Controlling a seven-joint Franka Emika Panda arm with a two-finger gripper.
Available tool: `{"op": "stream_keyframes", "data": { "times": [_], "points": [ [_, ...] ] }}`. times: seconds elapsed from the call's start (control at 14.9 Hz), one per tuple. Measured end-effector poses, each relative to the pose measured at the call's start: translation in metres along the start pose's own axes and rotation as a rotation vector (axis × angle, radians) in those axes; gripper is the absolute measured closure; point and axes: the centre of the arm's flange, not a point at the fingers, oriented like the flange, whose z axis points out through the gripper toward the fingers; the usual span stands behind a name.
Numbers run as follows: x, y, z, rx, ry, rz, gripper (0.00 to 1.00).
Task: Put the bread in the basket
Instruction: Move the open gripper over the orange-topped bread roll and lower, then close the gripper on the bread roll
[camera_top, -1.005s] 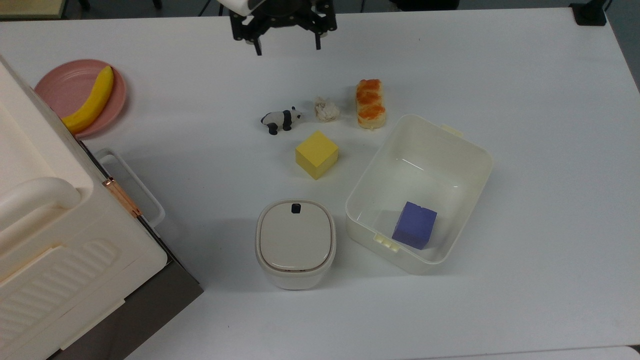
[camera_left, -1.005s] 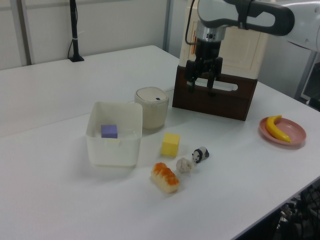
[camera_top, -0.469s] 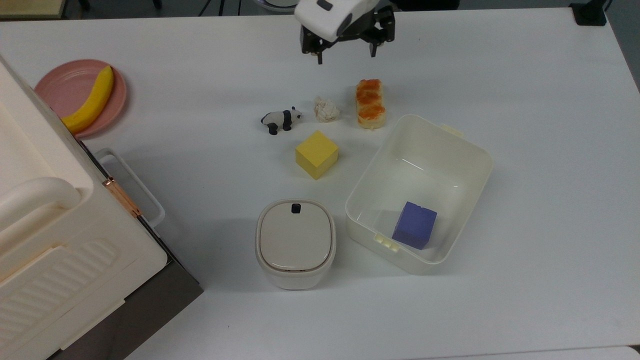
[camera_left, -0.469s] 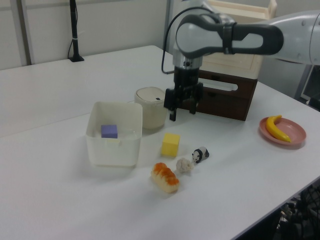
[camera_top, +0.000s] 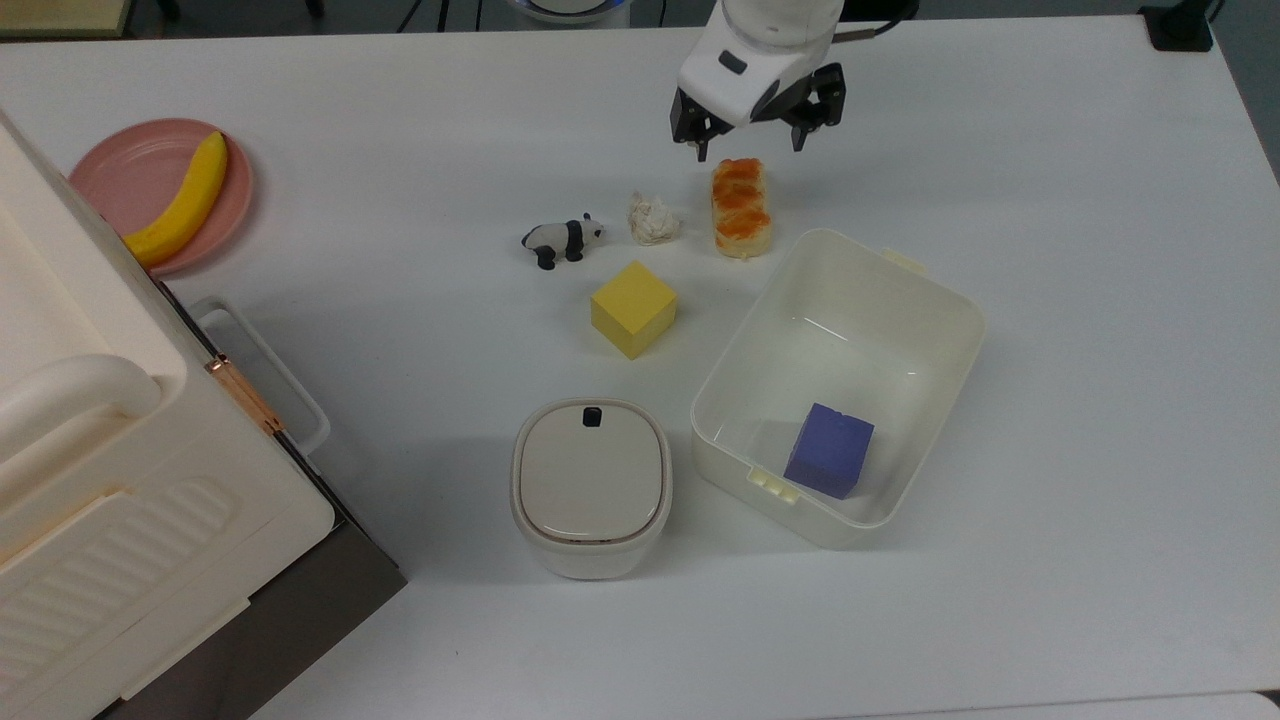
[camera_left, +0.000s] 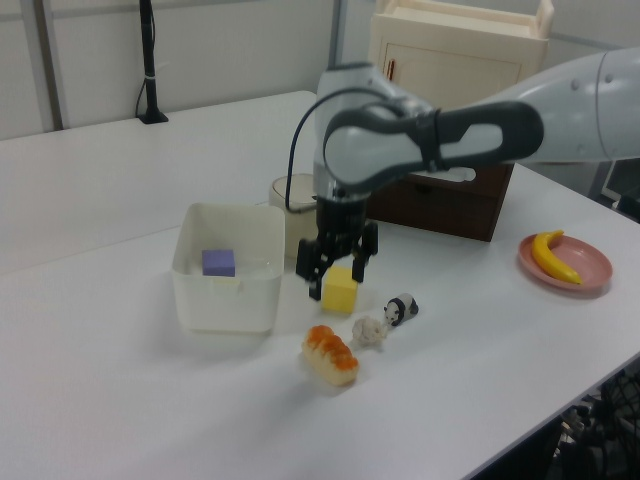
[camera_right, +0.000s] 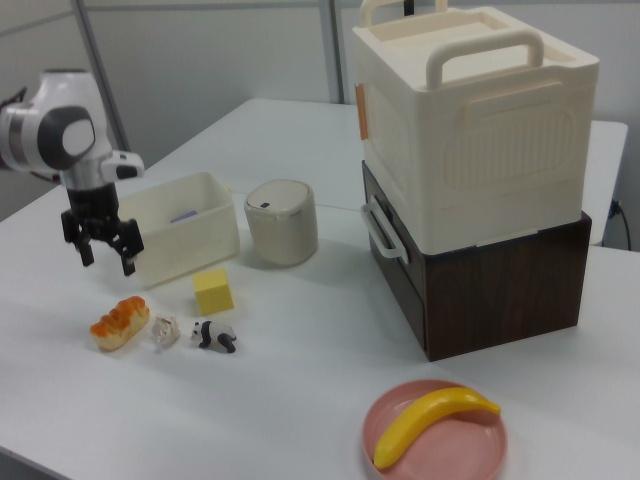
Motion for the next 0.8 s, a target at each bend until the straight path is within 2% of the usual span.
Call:
{"op": "stream_keyframes", "data": {
  "times": [0.6,0.74,0.8],
  "points": [
    [0.009,-0.031,0.112,-0.066,-0.073,-0.052,0.00],
    [0.011,-0.029,0.116,-0.090,-0.074,-0.063,0.11],
    [0.011,-0.028,0.117,-0.098,-0.073,-0.067,0.11]
  ]
}}
